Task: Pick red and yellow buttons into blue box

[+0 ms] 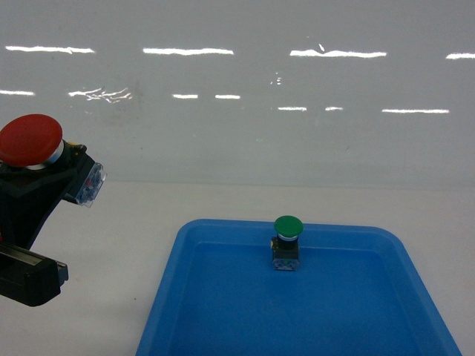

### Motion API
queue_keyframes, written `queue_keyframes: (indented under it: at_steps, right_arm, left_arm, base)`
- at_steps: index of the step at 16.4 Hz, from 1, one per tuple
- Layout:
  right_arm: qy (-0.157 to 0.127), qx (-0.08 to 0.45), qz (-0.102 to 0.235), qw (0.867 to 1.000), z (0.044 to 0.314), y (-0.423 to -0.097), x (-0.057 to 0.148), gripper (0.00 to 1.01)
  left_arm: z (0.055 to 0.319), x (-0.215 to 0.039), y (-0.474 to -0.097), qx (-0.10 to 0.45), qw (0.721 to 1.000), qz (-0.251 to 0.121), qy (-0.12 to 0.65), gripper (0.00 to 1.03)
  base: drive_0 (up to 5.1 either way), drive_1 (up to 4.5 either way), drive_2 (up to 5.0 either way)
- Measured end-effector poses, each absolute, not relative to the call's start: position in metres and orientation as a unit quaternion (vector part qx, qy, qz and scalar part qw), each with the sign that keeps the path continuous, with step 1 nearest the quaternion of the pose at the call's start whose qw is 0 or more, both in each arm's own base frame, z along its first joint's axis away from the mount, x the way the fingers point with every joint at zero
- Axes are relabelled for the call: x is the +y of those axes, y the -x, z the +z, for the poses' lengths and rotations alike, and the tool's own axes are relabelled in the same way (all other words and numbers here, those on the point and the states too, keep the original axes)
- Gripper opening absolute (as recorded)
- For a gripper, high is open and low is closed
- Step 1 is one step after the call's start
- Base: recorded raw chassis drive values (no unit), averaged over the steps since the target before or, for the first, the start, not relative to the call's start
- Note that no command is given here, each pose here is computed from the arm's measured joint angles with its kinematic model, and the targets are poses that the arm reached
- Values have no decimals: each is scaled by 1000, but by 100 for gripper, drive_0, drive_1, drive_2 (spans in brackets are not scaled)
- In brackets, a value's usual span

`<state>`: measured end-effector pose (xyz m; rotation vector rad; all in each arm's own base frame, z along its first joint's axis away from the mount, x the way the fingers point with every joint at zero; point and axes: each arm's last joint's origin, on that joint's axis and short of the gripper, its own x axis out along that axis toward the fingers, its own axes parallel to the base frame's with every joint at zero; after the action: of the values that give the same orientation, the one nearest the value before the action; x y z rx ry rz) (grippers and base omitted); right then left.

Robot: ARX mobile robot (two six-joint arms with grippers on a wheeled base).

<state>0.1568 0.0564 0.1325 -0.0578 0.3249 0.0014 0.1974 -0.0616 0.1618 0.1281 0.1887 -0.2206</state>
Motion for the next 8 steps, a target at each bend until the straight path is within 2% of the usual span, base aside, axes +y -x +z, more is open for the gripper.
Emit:
queue_keyframes:
  at_steps: [8]
  right_arm:
    - [29,162,1,986,133,-157,56,29]
  left_arm:
    - [162,-62,-197,94,987,-110,-64,20]
  base:
    - [0,0,0]
